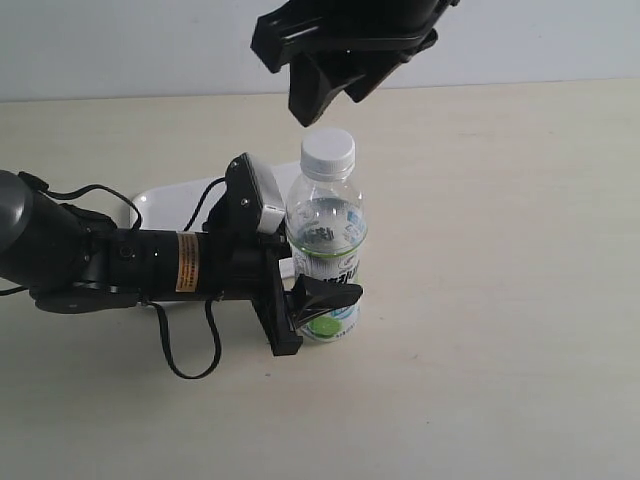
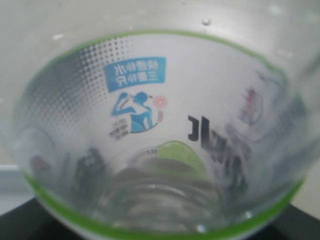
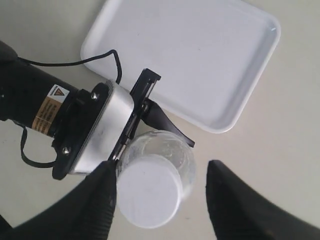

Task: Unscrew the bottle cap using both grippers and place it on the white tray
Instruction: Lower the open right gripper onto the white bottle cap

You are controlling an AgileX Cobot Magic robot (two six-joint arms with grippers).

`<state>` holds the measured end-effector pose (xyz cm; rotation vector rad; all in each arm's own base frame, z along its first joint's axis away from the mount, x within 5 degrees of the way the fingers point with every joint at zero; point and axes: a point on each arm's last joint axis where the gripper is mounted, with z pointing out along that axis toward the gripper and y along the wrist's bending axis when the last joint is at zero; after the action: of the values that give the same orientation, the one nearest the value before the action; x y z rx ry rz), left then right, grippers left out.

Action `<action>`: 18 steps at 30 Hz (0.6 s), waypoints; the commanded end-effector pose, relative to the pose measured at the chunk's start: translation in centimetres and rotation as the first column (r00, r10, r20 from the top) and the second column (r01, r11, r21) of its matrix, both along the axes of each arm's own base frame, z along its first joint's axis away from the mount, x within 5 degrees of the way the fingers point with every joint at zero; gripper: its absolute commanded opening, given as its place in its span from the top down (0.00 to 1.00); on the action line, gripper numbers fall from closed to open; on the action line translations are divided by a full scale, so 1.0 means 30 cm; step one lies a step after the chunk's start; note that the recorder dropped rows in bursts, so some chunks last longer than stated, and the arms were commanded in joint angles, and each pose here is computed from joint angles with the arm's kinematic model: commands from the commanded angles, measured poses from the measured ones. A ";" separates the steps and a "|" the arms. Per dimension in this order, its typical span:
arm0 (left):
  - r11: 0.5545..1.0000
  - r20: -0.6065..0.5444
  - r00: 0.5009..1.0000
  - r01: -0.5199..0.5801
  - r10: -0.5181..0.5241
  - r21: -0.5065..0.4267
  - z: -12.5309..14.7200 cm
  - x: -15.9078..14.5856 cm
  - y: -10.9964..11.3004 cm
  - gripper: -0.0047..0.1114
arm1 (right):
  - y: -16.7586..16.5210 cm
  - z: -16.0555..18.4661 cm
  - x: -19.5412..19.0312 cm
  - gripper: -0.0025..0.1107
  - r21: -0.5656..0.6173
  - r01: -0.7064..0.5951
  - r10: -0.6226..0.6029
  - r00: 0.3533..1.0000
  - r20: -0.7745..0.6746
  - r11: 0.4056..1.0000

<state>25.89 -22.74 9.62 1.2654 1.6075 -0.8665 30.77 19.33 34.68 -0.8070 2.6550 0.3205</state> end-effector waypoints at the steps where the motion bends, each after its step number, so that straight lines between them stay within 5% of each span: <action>1: 1.000 0.007 1.000 -0.019 0.019 -0.004 0.015 0.009 0.001 0.96 | 0.022 -0.029 0.022 0.51 -0.013 0.012 -0.013 1.000 -0.014 1.000; 18: 1.000 0.006 1.000 -0.023 0.023 -0.005 0.015 0.010 0.001 0.96 | 0.019 -0.021 -0.002 0.44 0.026 0.049 -0.047 0.998 -0.047 0.998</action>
<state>25.92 -22.74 9.62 1.2612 1.6091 -0.8658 31.29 20.20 33.50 -0.7374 2.7164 0.3647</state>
